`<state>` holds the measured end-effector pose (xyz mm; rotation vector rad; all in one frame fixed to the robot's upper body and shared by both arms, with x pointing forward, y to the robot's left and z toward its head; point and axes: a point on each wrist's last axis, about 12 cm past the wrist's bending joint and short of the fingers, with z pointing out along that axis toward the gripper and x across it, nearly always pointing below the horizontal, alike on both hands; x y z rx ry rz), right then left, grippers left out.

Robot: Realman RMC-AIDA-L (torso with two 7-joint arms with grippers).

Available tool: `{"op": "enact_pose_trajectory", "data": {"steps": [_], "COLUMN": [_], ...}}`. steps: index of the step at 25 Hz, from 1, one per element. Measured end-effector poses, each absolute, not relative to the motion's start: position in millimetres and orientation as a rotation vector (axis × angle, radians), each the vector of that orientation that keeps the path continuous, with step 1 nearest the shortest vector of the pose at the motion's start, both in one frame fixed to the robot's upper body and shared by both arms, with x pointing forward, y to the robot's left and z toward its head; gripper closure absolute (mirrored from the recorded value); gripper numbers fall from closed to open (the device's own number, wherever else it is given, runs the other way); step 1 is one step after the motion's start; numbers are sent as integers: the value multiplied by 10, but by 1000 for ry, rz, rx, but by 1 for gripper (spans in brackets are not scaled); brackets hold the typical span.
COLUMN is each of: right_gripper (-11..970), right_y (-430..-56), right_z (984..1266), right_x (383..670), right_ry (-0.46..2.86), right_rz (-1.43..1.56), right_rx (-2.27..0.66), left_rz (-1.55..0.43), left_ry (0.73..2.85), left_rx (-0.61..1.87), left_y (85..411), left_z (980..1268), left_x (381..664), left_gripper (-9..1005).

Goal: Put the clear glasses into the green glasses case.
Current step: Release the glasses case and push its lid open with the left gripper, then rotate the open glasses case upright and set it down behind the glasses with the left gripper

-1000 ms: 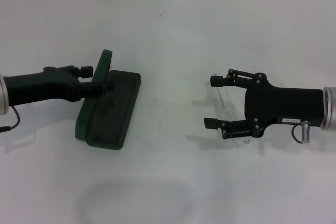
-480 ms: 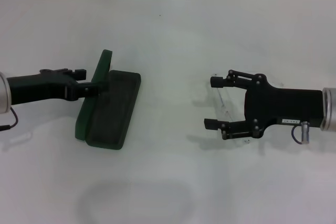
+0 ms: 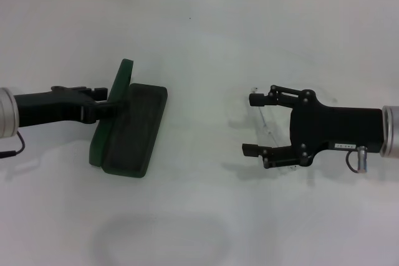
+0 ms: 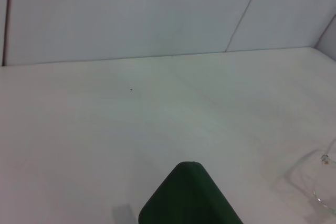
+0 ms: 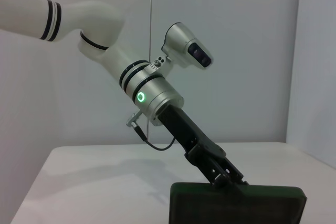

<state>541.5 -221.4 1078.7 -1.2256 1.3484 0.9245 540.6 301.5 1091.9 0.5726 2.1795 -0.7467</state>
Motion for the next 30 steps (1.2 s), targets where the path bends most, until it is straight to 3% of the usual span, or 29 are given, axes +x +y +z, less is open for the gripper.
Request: {"op": "enact_pose_trajectory", "data": {"steps": [2, 7, 26, 30], "right_gripper": [89, 89, 89, 89], "right_y": [-2217, -2236, -2324, -2325], "right_z": [10786, 10767, 10680, 10678], "right_x": [5415, 5395, 5275, 5272], "right_ry": [1349, 1355, 1358, 1359], "right_rz": [924, 922, 903, 904], "right_rx": [-1225, -1221, -1211, -1210], "left_rz": [-743, -734, -614, -547], "left_ry": [2185, 2193, 2153, 2065], "left_rx": [581, 628, 822, 912], "left_y": [3008, 2954, 2761, 2643], "left_z": [10915, 10924, 11114, 11235], "left_x": [5412, 5465, 5771, 5926], "left_gripper": [230, 456, 772, 783]}}
